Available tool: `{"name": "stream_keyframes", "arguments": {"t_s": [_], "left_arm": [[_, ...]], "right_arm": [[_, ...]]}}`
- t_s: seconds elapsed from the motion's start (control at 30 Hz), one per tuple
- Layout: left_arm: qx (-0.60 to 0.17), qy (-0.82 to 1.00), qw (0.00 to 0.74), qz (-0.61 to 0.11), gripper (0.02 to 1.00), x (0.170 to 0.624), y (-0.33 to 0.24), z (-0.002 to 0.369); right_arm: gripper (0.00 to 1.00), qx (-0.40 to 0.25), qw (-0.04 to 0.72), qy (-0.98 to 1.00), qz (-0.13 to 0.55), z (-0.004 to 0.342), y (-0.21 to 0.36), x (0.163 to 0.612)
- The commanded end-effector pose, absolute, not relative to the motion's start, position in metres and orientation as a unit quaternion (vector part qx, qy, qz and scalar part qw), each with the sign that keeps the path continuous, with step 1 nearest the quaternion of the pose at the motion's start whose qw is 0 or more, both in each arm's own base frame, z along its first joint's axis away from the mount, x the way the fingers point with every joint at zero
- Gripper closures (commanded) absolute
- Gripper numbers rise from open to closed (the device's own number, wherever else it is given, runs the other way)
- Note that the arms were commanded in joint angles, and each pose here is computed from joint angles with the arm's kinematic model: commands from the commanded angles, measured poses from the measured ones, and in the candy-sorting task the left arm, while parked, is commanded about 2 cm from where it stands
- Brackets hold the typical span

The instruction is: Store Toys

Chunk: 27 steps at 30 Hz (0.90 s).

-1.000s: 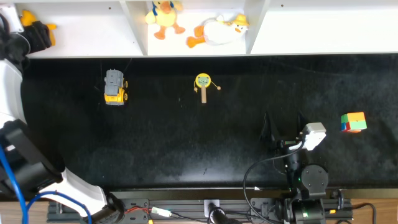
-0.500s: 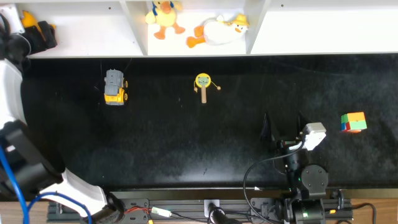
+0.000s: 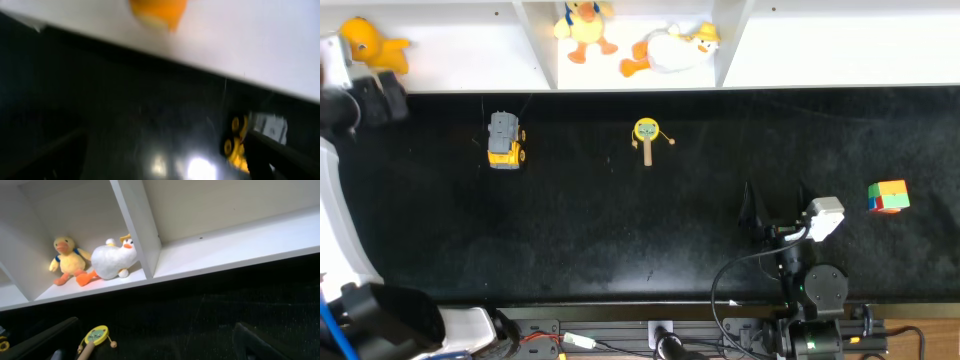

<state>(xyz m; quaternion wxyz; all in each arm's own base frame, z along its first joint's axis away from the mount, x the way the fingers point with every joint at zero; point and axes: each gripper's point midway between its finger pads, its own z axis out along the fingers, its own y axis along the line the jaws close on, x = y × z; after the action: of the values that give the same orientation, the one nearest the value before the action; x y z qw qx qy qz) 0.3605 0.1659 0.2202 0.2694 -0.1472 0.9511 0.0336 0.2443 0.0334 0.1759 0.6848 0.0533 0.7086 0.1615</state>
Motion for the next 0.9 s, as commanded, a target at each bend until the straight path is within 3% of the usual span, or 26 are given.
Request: {"name": "stream_keyframes", "arguments": {"t_s": [0.03,0.47,0.9], "left_arm": [[-0.105,0.972,0.21,0.021,0.023,0.346,0.136,0.181],[-0.033,0.985,0.169,-0.017,0.02,0.33,0.052,0.109],[0.02,0.974,0.226,-0.018,0.02,0.355,0.014,0.087]], "right_arm": [[0.005,0.057,0.685,0.708,0.163,0.172,0.033,0.244],[0.005,0.057,0.685,0.708,0.163,0.173,0.033,0.244],[0.003,0.057,0.685,0.708,0.163,0.172,0.033,0.244]]}}
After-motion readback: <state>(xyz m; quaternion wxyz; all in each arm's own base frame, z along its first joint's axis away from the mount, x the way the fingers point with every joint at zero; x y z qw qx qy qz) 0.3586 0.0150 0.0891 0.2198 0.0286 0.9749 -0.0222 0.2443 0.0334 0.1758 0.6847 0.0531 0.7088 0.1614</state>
